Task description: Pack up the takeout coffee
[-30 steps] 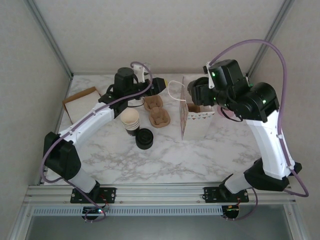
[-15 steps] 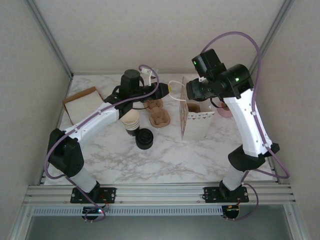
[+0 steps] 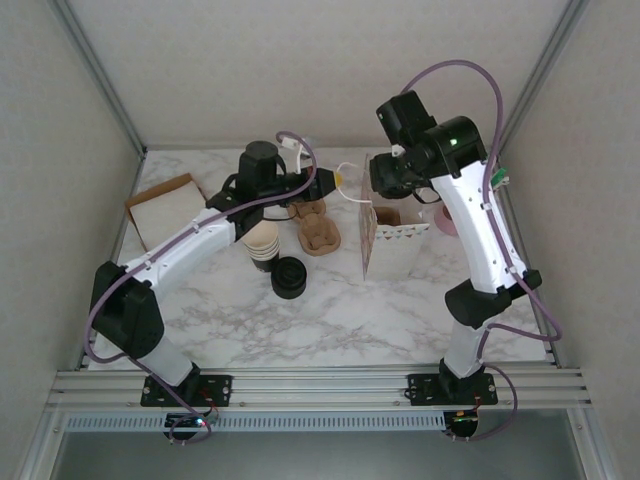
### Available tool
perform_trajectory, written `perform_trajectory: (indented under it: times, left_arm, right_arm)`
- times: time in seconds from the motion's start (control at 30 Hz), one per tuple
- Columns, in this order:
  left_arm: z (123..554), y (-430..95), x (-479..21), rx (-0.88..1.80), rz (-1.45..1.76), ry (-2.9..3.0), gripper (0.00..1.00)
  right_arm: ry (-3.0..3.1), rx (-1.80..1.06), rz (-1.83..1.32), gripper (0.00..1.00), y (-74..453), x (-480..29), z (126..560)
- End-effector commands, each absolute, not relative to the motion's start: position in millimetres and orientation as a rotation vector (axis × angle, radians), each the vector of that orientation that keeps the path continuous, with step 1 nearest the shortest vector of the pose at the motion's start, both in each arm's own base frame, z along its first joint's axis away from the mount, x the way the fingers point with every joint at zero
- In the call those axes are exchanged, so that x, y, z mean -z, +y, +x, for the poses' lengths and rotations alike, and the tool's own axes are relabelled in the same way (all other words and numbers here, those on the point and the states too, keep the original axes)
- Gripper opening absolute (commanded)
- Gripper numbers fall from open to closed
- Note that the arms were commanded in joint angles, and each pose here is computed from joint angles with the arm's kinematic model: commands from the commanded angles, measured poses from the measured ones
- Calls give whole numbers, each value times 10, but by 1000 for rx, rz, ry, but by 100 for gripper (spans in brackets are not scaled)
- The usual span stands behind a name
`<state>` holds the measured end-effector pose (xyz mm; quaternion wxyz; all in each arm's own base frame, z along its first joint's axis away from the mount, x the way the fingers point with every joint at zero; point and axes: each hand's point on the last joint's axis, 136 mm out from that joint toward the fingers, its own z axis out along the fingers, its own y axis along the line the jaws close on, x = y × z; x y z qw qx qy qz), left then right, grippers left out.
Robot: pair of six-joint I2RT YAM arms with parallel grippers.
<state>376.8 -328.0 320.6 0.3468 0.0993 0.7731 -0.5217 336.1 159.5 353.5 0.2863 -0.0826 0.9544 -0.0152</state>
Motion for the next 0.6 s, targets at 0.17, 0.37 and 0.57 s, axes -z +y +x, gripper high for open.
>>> perform_trajectory:
  times: [0.17,0.37,0.57]
  left_arm:
    - [3473,-3354,-3449,1432,303,1942,0]
    - [3313,-3373,-3490,1453,317,1937,0]
    - [3204,-3316,-3524,1458,319,1934,0]
  right_arm:
    - [2790,117,-266,70,1342,-3208,2895]
    - [2829,130,-273,70,1300,-3133,2800]
    - [2851,136,-268,69,1248,-3109,2701]
